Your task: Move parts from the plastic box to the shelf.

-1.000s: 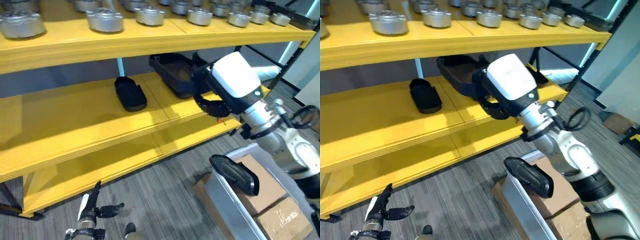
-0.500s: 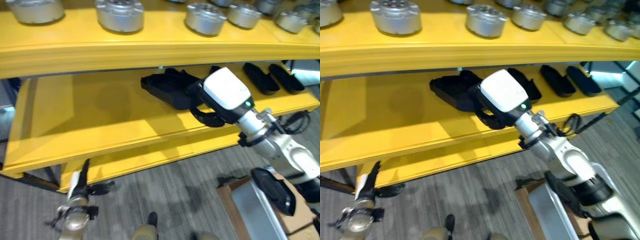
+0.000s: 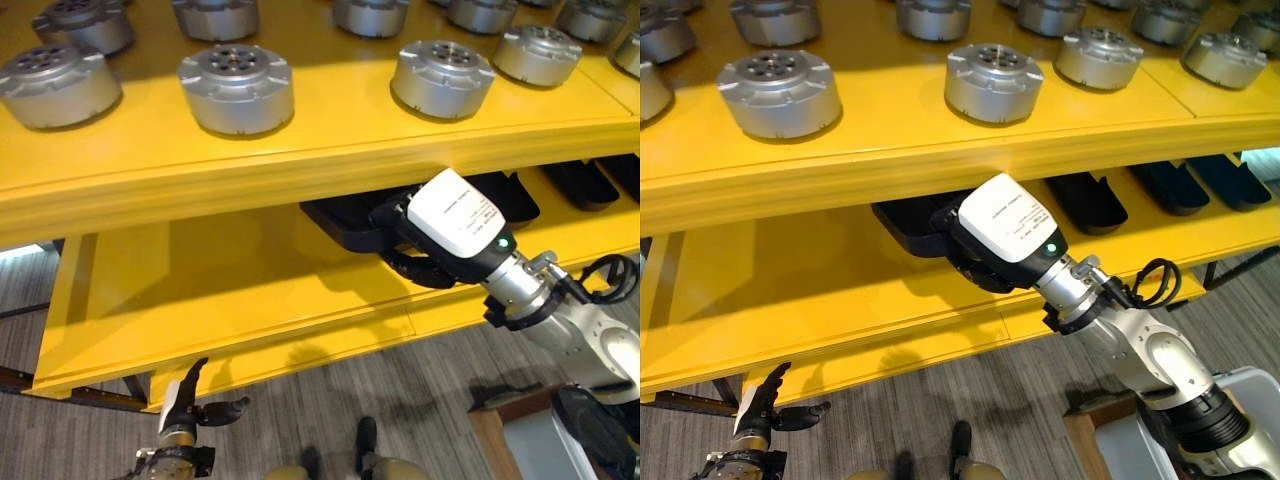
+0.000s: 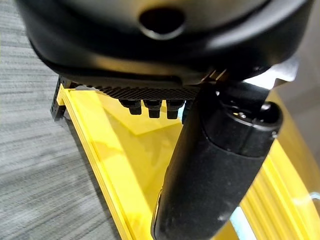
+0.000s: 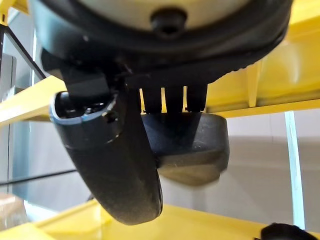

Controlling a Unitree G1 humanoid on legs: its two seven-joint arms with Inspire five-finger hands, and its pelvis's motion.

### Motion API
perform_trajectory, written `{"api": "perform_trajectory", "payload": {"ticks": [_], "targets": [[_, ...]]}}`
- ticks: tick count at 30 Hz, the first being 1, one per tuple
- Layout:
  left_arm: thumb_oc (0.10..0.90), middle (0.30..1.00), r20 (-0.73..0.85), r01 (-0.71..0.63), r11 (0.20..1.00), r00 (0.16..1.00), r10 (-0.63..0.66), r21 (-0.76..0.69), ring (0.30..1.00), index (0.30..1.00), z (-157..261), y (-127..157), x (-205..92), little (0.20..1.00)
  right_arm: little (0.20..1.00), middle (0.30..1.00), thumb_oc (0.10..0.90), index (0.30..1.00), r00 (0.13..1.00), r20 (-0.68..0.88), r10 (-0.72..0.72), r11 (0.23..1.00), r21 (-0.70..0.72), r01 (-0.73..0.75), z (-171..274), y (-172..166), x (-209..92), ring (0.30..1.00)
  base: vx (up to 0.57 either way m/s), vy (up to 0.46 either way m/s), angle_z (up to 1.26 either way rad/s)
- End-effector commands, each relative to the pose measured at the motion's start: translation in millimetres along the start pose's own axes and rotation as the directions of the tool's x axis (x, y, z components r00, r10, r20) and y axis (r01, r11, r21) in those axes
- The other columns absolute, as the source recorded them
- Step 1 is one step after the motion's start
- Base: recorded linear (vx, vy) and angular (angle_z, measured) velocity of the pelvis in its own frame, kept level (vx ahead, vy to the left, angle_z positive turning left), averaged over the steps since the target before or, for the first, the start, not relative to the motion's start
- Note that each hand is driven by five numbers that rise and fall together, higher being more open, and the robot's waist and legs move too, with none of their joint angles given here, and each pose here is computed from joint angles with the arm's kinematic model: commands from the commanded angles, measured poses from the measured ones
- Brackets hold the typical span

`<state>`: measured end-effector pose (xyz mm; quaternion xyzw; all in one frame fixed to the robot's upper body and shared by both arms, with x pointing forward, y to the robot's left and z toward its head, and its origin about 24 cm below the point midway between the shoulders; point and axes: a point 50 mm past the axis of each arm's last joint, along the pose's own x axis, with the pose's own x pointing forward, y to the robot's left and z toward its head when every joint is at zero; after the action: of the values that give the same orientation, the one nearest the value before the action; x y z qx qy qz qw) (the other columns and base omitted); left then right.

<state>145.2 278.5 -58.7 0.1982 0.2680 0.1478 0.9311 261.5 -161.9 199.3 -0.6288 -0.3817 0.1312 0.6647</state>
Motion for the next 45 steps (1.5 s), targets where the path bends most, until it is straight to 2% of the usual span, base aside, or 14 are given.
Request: {"api": "perform_trajectory", "payload": {"ticks": [1, 10, 16, 22, 30, 45], "targets": [[0.900, 1.000, 0.250, -0.015, 0.999, 0.968, 0.004, 0.044, 1.000, 1.000, 47.5, 10.5, 6.8, 1.000, 0.300, 0.300, 0.400, 0.300, 0.917, -0.034, -0.397, 0.917, -0.043, 0.395, -17.9, -76.3, 23.7, 0.300, 0.03, -0.085, 0.16], [0.900, 1.000, 0.232, 0.002, 0.999, 0.973, -0.010, 0.034, 1.000, 1.000, 44.2, 3.1, 5.5, 1.000, 0.300, 0.300, 0.400, 0.300, 0.902, 0.013, -0.432, 0.902, -0.009, 0.432, -9.7, -81.7, 35.5, 0.300, 0.02, -0.051, 0.12], [0.900, 1.000, 0.252, -0.036, 0.999, 0.967, 0.037, -0.010, 1.000, 1.000, 48.0, 15.8, 4.7, 1.000, 0.300, 0.300, 0.400, 0.300, 0.869, 0.082, -0.488, 0.872, -0.009, 0.490, -4.3, -99.7, 60.1, 0.300, -0.06, 0.006, 0.09], [0.900, 1.000, 0.273, -0.035, 0.999, 0.961, 0.044, -0.038, 1.000, 1.000, 53.8, 15.7, 3.9, 1.000, 0.300, 0.300, 0.400, 0.300, 0.879, 0.078, -0.471, 0.880, -0.029, 0.474, -5.9, -100.8, 64.9, 0.300, 0.04, 0.217, -0.20], [0.900, 1.000, 0.278, -0.031, 0.999, 0.960, 0.026, 0.016, 1.000, 1.000, 53.6, 20.5, 4.7, 1.000, 0.300, 0.300, 0.400, 0.300, 0.873, 0.036, -0.487, 0.873, 0.027, 0.486, -4.2, -89.5, 66.6, 0.300, 0.06, 0.215, 0.02], [0.900, 1.000, 0.245, -0.043, 0.998, 0.969, 0.029, 0.052, 1.000, 1.000, 44.3, 25.3, 1.3, 1.000, 0.300, 0.300, 0.400, 0.300, 0.910, -0.012, -0.414, 0.900, 0.147, 0.411, 4.8, -59.0, 84.9, 0.300, 0.02, 0.101, -0.08]]}}
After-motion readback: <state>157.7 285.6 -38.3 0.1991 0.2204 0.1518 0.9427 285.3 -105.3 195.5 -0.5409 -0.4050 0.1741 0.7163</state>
